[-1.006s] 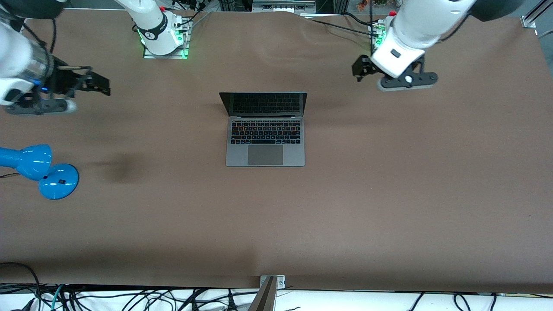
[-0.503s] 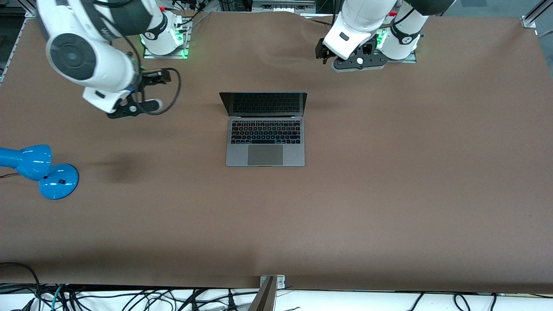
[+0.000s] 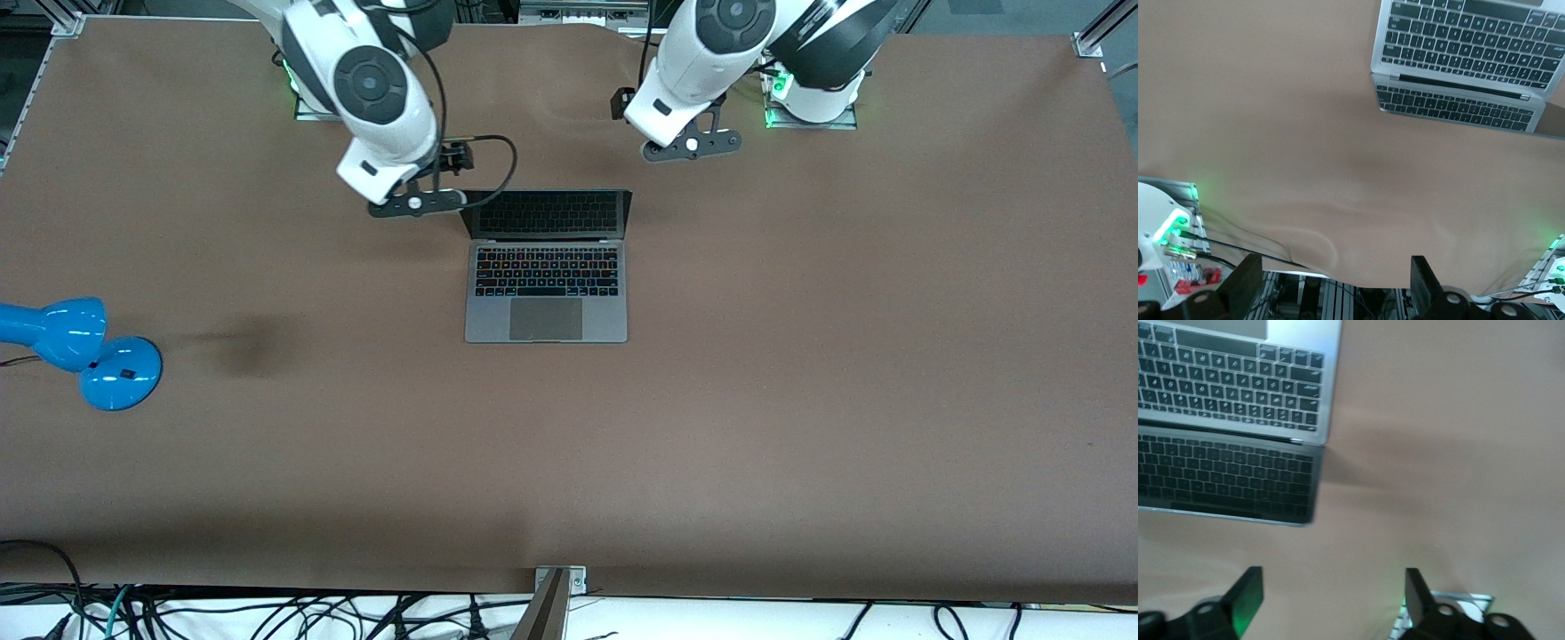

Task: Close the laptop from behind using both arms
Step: 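Move the right gripper to the screen while the left gripper descends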

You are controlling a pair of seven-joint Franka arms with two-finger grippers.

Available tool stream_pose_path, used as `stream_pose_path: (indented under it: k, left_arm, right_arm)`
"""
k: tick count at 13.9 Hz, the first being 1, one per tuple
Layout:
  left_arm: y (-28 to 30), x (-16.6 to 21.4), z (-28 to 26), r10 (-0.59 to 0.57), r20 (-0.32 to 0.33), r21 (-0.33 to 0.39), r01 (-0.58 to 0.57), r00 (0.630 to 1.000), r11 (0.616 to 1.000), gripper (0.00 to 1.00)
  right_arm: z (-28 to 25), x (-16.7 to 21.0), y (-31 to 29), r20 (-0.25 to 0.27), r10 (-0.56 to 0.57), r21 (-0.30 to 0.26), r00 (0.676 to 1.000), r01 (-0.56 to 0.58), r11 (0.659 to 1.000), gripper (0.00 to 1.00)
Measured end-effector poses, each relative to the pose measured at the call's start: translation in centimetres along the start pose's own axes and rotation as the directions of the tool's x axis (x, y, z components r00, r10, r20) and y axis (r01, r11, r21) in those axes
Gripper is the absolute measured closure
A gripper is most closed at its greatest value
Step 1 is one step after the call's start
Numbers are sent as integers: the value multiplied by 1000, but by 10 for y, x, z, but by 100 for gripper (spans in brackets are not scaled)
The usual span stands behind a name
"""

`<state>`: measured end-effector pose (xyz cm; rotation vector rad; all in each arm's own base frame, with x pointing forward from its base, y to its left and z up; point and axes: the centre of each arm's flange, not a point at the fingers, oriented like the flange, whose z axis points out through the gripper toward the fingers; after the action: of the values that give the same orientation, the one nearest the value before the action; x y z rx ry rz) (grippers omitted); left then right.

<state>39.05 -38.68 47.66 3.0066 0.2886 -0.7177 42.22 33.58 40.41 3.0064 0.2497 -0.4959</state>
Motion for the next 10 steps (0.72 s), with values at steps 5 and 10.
stream_pose_path:
  k: [5,10]
  left_arm:
    - [26,9,28,-63,41,-33,64,997,997,17]
    - [40,19,47,-86,66,-58,90,994,994,73]
  right_arm:
    - [23,-14,-24,47,-37,20,998,36,999,71]
    - [36,-2,-30,39,-38,40,999,36,999,99]
